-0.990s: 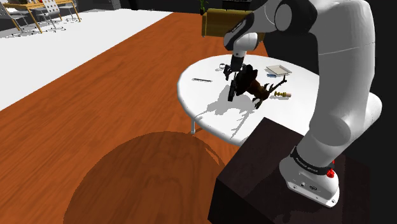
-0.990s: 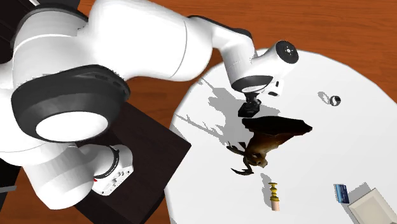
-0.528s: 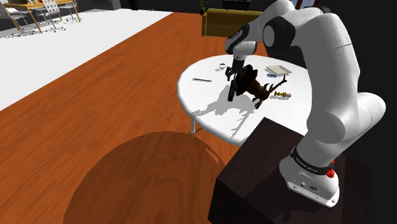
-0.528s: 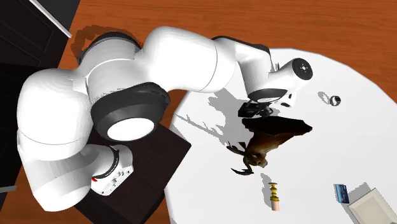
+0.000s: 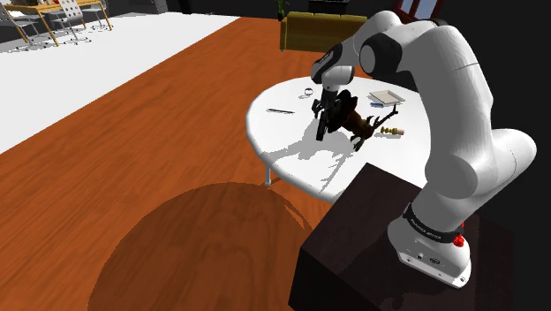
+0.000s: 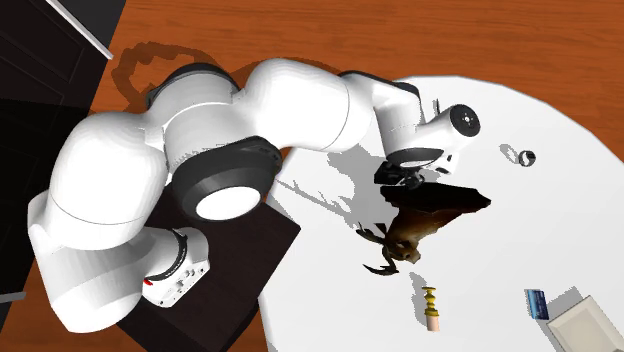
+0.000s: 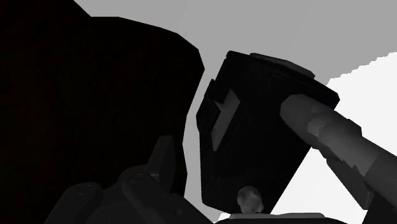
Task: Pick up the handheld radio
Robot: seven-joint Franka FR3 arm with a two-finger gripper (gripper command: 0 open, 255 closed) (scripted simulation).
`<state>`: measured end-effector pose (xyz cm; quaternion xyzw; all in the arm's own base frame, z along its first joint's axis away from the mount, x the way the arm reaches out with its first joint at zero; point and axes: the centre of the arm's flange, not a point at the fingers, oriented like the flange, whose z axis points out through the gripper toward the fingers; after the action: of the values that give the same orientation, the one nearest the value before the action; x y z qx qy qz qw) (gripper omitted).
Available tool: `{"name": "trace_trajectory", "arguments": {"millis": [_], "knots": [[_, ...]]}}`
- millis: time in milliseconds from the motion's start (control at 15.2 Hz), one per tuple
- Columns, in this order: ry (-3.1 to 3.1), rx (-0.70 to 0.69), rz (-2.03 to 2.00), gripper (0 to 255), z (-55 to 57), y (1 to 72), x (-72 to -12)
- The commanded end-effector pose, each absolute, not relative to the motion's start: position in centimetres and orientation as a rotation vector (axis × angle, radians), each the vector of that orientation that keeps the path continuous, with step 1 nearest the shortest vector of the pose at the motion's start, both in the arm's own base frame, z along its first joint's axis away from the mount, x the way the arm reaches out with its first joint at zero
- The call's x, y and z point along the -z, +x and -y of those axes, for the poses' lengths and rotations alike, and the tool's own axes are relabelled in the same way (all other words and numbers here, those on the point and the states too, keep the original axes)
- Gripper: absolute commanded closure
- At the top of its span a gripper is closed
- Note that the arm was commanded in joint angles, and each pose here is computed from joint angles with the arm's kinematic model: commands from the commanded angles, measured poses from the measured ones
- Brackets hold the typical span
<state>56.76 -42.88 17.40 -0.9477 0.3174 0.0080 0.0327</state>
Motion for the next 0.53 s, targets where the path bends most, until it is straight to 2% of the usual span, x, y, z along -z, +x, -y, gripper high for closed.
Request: {"name": "trace_trajectory", "arguments": {"millis": [0,66,462], "knots": [[-2.917,-0.024,-0.977,0,42.85,56.72,-17.23],[-2.917,-0.024,-0.977,255,42.86,56.73,-17.24],[-2.917,-0.024,-0.977,255,42.88,56.7,-17.23]]}}
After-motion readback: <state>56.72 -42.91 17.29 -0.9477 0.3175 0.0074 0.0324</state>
